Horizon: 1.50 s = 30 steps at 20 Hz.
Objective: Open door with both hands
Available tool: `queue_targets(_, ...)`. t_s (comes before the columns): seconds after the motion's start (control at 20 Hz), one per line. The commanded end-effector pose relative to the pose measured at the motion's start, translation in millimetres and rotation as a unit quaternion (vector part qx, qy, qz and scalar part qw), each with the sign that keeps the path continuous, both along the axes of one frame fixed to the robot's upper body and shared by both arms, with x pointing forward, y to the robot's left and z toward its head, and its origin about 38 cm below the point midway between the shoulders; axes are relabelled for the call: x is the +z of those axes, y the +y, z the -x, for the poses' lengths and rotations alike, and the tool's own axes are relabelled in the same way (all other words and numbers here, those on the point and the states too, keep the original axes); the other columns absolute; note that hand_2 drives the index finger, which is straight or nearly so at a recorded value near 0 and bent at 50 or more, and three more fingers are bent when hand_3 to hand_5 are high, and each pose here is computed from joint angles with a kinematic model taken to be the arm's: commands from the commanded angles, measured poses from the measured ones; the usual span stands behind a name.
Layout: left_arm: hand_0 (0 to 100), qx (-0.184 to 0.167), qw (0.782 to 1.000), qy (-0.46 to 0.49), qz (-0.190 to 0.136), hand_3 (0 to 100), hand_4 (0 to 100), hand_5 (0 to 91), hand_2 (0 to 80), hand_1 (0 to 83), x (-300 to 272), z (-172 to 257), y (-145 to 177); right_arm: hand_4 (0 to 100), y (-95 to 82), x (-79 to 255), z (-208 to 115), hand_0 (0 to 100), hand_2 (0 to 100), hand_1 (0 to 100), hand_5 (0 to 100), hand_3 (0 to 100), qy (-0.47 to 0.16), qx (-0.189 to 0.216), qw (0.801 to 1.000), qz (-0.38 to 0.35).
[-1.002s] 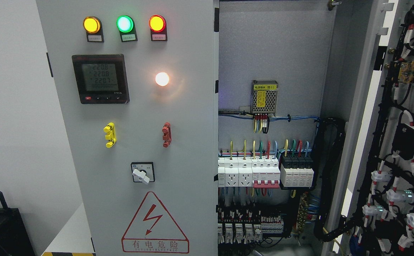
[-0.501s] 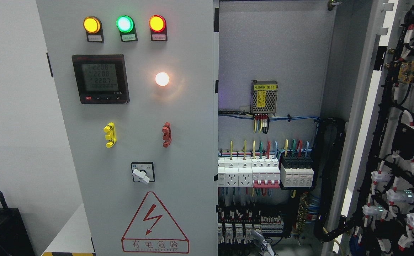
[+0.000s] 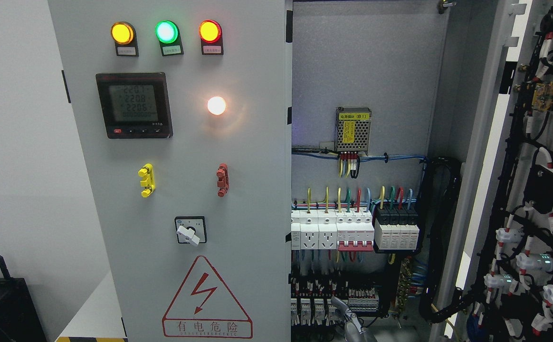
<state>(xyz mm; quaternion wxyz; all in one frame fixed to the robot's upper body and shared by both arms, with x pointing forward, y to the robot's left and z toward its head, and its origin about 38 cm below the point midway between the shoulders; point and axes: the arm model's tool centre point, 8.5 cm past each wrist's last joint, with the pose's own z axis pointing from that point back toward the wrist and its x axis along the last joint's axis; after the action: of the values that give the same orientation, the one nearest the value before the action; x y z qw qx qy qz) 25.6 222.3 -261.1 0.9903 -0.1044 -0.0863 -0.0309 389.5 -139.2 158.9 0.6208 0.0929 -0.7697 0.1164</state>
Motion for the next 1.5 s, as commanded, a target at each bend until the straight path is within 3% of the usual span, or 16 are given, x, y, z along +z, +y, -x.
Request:
queue_targets(0.0, 0, 0.0, 1.0, -0.019, 0.001, 0, 4, 0.0, 0.0, 0.0, 1.2, -21.9, -0.7, 0, 7.3, -4.5, -11.9, 0, 0, 0, 0, 0, 0.009, 0.009, 1.0, 0.011)
queue_targets(0.5, 0, 0.03, 0.999, -0.02, 0.001, 0, 4, 0.0, 0.0, 0.0, 1.4, -24.0, 1.1, 0, 21.1, -9.6, -38.2, 0, 0, 0, 0, 0, 0.03, 0.026, 0.999, 0.009)
queue_targets(1.45, 0, 0.022, 1.0, -0.015, -0.001, 0, 4, 0.0, 0.0, 0.0, 1.1, -19.6, 1.6, 0, 20.1, 4.8, -61.2, 0, 0, 0, 0, 0, 0.02, 0.023, 0.999, 0.019)
